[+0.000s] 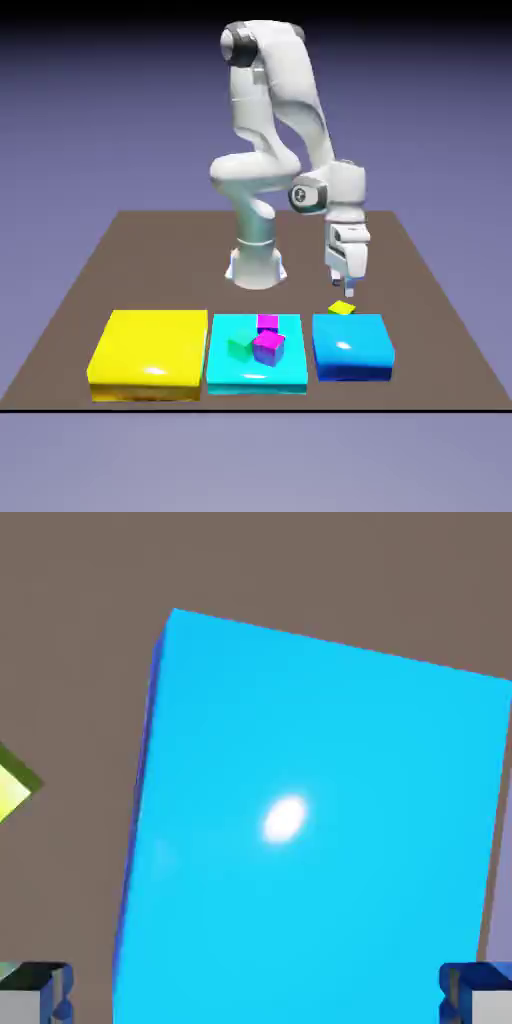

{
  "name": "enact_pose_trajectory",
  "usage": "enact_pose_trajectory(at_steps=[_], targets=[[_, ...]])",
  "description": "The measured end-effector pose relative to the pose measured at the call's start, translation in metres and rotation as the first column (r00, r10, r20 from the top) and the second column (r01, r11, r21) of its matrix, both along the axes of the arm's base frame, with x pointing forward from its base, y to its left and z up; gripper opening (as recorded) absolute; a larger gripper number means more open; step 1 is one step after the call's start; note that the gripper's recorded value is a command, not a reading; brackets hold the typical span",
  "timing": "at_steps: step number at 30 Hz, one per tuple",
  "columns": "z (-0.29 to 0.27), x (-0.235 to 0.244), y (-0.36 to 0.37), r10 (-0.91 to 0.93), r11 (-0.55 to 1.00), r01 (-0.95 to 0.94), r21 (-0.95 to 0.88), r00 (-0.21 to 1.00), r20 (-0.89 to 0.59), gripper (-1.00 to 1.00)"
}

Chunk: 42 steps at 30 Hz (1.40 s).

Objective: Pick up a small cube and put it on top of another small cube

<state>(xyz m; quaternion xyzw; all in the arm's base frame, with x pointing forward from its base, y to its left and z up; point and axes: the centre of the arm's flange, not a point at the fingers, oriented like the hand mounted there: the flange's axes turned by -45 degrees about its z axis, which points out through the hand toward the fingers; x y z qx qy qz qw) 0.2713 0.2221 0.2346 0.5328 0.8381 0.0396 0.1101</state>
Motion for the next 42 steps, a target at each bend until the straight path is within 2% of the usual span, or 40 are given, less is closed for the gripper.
enact_pose_trajectory(at_steps=[4, 5, 19, 20, 39, 42], targets=[[-0.038, -0.051, 0.019, 0.377, 0.912, -0.391, -0.126, 0.918, -0.121, 0.00], [-0.044, -0.058, 0.022, 0.419, 0.889, -0.436, -0.136, 0.897, -0.137, 0.00], [-0.107, -0.049, 0.016, 0.414, 0.892, -0.431, -0.136, 0.900, -0.137, 0.00], [-0.111, -0.049, 0.014, 0.415, 0.892, -0.432, -0.136, 0.899, -0.138, -1.00], [-0.042, -0.057, 0.020, 0.414, 0.892, -0.432, -0.137, 0.900, -0.138, -1.00], [-0.041, -0.035, 0.031, 0.321, 0.922, -0.348, -0.171, 0.932, -0.168, -1.00]])
